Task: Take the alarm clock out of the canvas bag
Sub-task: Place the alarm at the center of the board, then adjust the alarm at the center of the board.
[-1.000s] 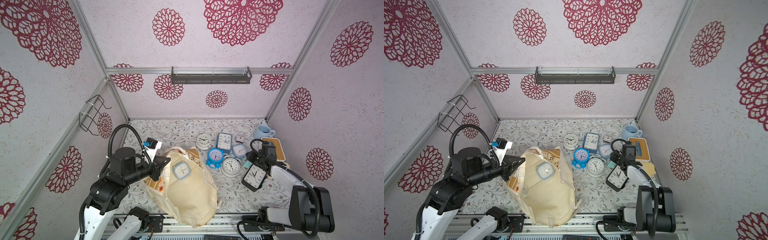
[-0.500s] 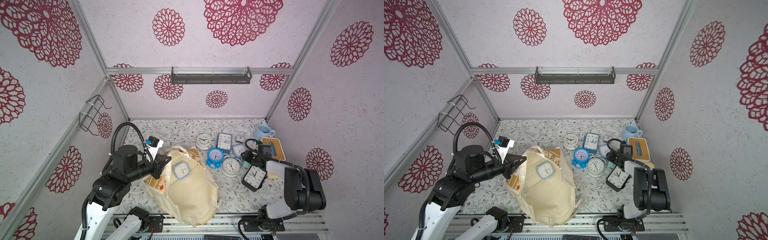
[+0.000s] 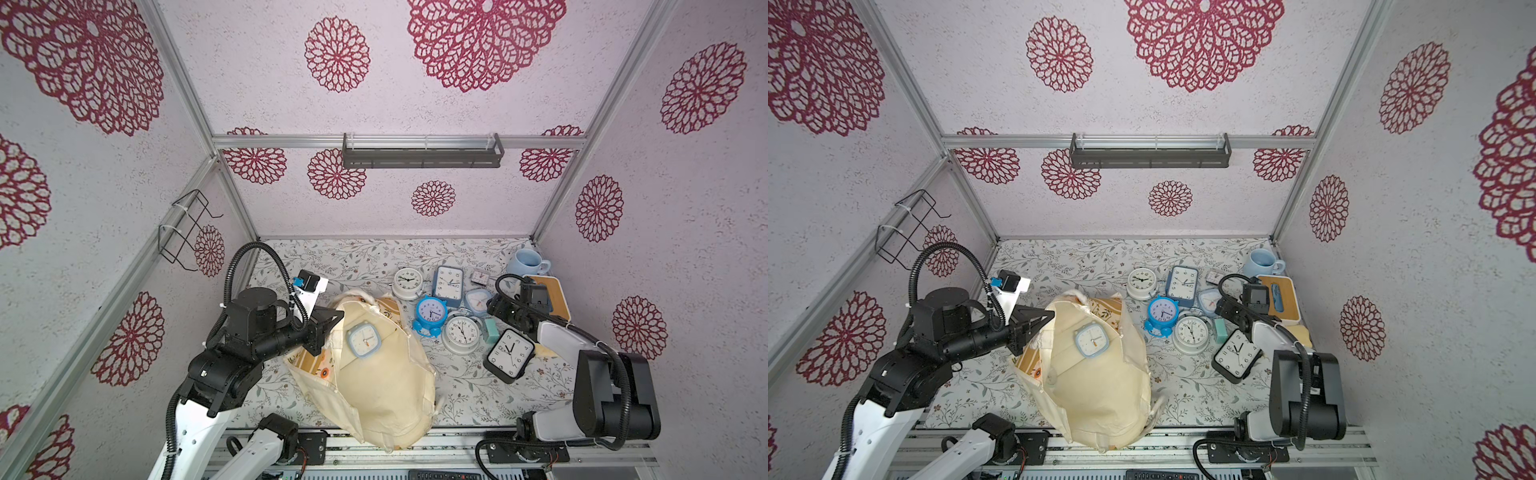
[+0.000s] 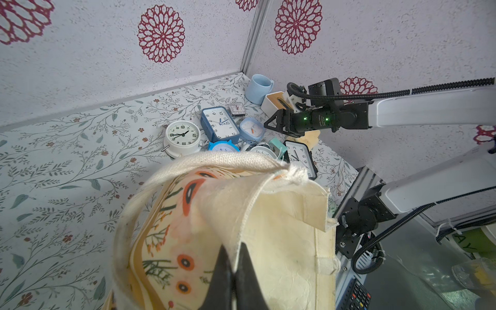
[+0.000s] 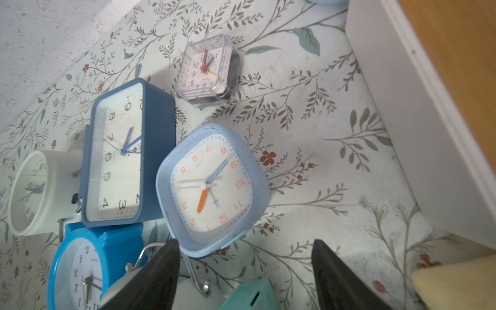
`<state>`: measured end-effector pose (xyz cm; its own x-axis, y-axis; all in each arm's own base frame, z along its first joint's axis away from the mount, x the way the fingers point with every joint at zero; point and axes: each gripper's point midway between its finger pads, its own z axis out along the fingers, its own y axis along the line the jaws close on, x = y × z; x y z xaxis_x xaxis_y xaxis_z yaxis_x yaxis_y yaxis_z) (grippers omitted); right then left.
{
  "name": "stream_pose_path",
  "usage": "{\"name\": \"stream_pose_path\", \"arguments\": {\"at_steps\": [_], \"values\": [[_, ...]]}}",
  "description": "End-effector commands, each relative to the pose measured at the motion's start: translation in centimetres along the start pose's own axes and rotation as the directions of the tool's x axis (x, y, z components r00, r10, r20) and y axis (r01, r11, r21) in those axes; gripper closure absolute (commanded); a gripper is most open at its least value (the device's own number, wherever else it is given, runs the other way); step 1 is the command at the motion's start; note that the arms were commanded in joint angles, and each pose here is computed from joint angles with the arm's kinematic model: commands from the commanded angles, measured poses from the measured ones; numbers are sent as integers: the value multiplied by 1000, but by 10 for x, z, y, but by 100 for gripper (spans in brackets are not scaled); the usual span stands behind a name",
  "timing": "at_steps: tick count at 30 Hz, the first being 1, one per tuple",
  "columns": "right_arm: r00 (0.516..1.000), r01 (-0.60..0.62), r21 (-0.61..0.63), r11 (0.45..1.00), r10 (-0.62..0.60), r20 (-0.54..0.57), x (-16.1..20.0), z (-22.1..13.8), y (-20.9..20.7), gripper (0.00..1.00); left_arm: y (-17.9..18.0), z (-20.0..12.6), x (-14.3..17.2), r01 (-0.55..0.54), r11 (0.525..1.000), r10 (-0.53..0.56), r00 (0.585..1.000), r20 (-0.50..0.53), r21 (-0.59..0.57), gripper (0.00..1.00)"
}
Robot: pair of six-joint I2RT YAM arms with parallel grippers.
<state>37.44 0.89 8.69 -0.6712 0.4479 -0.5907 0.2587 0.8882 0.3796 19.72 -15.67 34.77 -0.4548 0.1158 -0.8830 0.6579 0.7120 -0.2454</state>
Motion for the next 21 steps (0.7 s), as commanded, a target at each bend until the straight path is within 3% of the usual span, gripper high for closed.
{"name": "stream_pose_path", "arguments": {"at_steps": [1,10,14,21], "values": [[997,72,12,997,-72,27,-11,-26,10,23,-11,-17,-42,-88,996,85,983,161,9,100],[976,199,77,977,-190,-108,46,-62,17,31,-11,-17,-42,-93,996,91,981,171,6,100],[966,227,101,969,-210,-153,58,-59,10,40,-11,-17,-42,-94,996,92,981,173,6,100],[942,277,121,953,-244,-232,70,-39,4,47,-11,-21,-42,-95,995,94,978,186,-5,100]]}}
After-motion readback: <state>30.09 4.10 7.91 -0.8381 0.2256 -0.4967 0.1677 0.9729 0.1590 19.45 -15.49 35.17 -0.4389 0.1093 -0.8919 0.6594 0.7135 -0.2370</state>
